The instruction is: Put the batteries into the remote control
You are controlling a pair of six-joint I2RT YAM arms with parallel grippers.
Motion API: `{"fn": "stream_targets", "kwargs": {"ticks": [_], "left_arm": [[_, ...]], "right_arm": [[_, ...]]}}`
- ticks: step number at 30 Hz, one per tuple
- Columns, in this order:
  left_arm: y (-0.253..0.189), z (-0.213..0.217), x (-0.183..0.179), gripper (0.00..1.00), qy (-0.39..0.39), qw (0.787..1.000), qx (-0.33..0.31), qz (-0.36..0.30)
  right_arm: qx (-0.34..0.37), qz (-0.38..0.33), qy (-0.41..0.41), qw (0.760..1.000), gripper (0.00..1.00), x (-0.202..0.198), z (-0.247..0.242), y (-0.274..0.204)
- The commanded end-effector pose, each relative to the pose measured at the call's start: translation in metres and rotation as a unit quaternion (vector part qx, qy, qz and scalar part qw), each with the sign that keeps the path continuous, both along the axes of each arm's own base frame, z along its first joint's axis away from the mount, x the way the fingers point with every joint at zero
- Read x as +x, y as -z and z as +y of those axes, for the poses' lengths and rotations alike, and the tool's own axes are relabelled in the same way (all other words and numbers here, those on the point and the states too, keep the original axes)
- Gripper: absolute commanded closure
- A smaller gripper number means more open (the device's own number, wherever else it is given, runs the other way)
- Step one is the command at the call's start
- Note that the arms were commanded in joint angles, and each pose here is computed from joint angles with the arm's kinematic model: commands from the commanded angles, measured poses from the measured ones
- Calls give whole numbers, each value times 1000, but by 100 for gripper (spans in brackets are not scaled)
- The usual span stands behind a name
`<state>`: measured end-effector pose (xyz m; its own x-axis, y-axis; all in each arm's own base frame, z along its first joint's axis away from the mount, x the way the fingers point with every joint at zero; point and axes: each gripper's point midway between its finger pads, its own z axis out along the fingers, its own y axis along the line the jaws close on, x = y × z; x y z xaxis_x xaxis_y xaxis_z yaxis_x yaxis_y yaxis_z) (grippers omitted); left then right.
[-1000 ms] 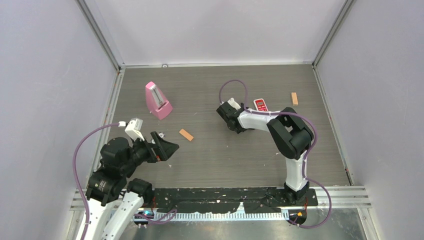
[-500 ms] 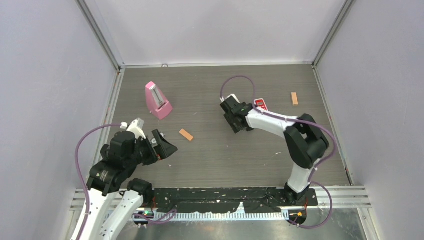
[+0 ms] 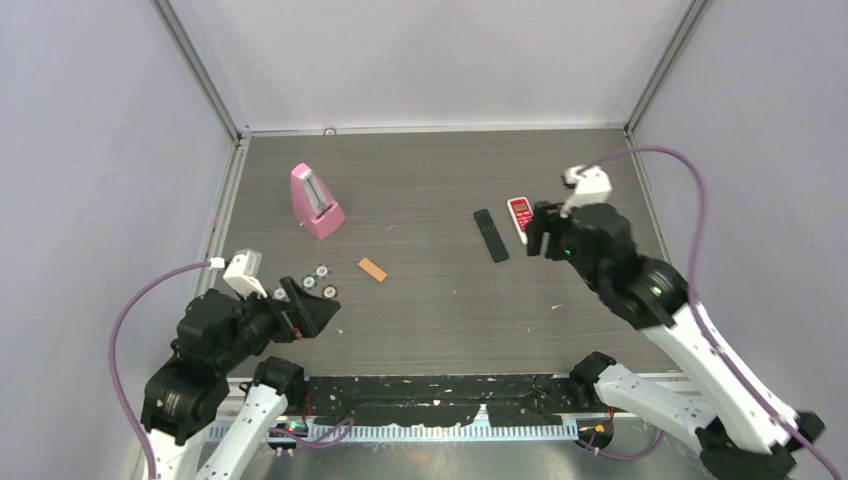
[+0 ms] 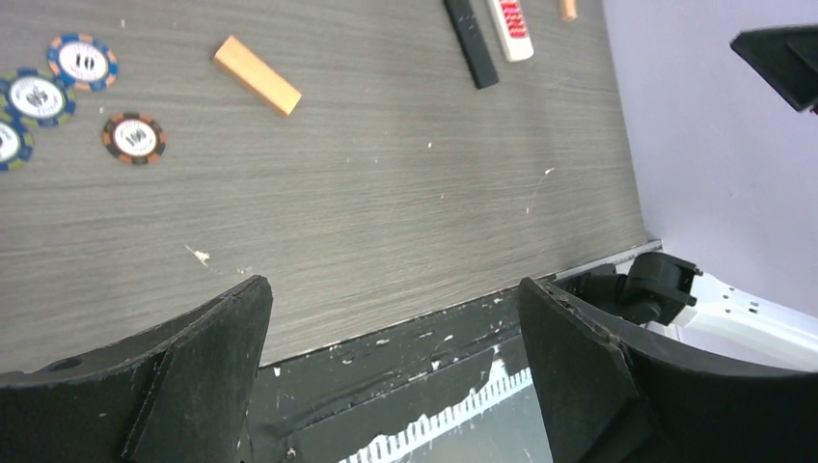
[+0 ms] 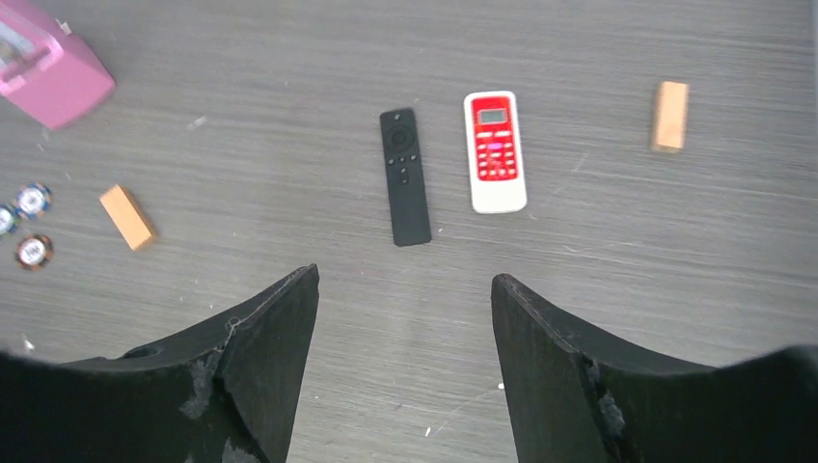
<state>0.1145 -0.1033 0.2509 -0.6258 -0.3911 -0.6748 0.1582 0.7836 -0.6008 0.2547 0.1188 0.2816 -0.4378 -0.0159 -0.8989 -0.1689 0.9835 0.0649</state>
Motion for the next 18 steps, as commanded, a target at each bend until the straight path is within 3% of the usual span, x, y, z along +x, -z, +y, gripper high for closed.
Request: {"fn": "stream_targets", "kwargs": {"ticks": [1,6,10,11,18], "left_arm": [[-43,6,-13,0,17,994,2,-103],[-59,25,-27,0,-12,990,21,-139],[-66,33,-36,0,-18,988,33,-149],[-68,34,-37,0,-20,988,35,-151],[-69,43,-42,0,-36,985,42,-162]], "right_arm": [[37,-45,71,996,28,-51,-60,-36],[121,-130,89,980,22,-106,-105,-84],[172,-174,98,965,9,-143,-135,-106],[173,-174,101,964,0,-147,-139,-106],[189,-184,93,960,5,-160,-145,-120]]}}
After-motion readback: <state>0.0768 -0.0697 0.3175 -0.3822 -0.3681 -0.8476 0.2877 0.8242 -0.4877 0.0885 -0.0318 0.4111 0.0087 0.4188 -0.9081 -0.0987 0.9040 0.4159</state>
